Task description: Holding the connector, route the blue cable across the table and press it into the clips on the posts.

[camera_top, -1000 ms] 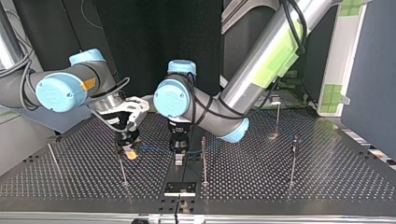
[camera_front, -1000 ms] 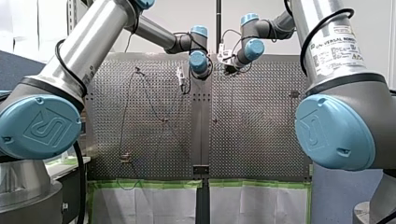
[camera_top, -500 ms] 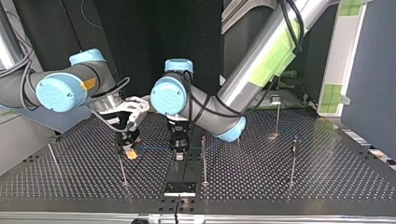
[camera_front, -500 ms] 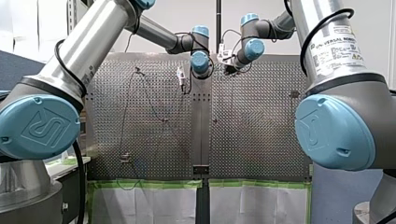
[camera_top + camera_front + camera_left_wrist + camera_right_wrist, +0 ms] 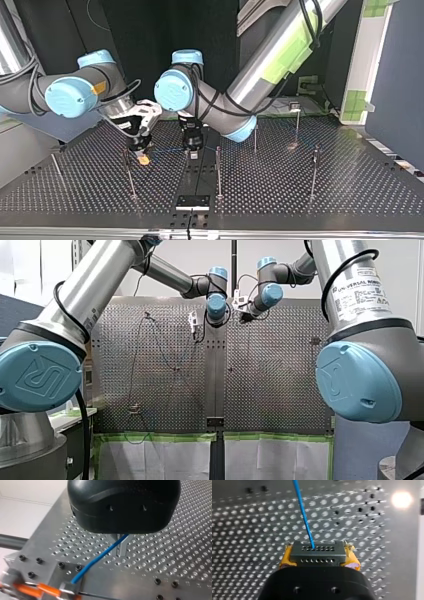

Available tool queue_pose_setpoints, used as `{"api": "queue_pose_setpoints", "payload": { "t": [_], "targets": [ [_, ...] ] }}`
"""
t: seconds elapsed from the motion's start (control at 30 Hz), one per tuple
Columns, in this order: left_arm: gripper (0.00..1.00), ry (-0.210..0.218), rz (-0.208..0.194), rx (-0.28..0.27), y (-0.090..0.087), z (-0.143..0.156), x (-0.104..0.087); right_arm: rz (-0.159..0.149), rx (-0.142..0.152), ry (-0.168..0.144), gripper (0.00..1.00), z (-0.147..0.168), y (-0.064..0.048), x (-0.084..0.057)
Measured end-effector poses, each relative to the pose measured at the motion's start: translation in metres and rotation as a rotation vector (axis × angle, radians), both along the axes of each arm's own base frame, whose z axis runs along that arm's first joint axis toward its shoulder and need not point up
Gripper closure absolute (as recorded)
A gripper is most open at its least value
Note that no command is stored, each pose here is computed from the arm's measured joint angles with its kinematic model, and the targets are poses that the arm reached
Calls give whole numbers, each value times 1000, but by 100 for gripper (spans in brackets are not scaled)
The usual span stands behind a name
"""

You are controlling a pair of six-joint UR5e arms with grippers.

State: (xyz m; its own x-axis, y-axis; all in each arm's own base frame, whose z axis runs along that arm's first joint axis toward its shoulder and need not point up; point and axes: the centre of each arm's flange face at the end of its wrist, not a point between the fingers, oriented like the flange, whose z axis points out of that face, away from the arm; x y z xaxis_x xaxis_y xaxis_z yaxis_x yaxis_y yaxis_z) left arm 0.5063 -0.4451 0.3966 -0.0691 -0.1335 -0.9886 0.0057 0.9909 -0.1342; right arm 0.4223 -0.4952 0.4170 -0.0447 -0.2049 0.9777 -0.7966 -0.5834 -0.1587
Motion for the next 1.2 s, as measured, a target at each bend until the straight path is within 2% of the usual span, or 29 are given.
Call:
{"api": "queue_pose_setpoints", "payload": {
  "t": [0.23, 0.4, 0.57, 0.67, 0.97, 1.2],
  "targets": [
    [100, -40, -15, -30, 2, 13, -19, -3, 52, 29, 100, -29, 8, -5],
    [100, -52, -35, -40, -1, 5, -29, -3, 91, 55, 100, -51, 15, -9],
    [100, -51, -66, -48, -5, -10, -32, -5, 118, 74, 100, -67, 20, -13],
    [100, -49, -75, -55, -2, -19, -30, -5, 124, 80, 100, -71, 22, -14],
    [100, -45, -56, -71, 14, -51, -21, -8, 129, 85, 100, -74, 23, -16],
    [100, -42, -111, -67, 9, -75, -31, -8, 130, 88, 100, -76, 24, -17]
  ]
}}
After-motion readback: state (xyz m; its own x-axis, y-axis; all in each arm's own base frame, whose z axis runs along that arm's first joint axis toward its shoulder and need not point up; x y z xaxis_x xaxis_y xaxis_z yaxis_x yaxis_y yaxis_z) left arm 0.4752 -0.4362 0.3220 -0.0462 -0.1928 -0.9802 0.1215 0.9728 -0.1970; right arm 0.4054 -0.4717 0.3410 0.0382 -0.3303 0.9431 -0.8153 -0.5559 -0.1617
